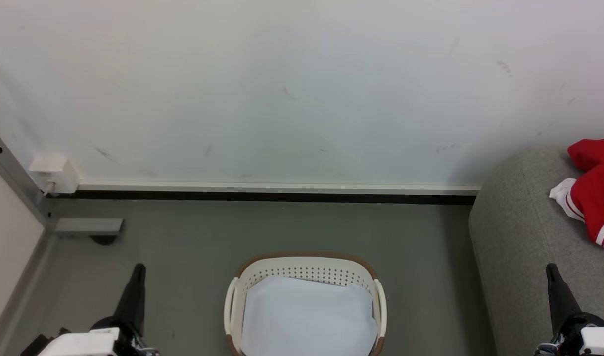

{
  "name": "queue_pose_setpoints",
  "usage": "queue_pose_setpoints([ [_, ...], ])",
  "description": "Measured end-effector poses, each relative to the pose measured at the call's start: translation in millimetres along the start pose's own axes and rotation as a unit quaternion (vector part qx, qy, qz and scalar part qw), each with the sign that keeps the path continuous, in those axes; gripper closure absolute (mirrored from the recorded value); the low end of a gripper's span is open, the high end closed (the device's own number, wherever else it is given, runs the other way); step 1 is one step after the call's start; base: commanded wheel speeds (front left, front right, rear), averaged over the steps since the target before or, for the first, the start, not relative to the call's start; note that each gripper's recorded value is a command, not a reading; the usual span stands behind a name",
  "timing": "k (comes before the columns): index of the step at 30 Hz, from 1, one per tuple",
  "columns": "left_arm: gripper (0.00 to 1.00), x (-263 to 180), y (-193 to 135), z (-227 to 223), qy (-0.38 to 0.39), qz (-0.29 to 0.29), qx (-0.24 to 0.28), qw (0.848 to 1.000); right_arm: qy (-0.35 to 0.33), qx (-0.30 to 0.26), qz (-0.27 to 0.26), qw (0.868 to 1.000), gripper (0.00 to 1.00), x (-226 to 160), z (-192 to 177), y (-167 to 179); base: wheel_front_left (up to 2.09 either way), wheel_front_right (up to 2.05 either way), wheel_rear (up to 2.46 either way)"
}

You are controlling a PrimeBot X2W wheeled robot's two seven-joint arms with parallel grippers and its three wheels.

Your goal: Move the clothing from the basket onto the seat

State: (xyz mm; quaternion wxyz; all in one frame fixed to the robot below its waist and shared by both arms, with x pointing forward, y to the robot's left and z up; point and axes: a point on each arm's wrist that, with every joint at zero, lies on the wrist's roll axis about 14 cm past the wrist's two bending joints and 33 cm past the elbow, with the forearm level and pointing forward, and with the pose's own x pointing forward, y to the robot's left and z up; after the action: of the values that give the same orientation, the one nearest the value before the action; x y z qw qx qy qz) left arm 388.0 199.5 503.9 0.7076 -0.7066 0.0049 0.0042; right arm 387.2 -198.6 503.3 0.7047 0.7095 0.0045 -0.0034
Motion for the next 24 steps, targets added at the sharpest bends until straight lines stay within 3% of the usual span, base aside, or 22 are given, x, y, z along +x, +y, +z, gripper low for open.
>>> queue_pose_setpoints([
  [24, 1.0, 0.0, -0.1, 0.0, 0.0, 0.0, 0.0, 1.0, 0.0, 0.0, 0.0, 1.0, 1.0, 0.0, 0.0, 0.1, 0.0, 0.0, 0.0],
])
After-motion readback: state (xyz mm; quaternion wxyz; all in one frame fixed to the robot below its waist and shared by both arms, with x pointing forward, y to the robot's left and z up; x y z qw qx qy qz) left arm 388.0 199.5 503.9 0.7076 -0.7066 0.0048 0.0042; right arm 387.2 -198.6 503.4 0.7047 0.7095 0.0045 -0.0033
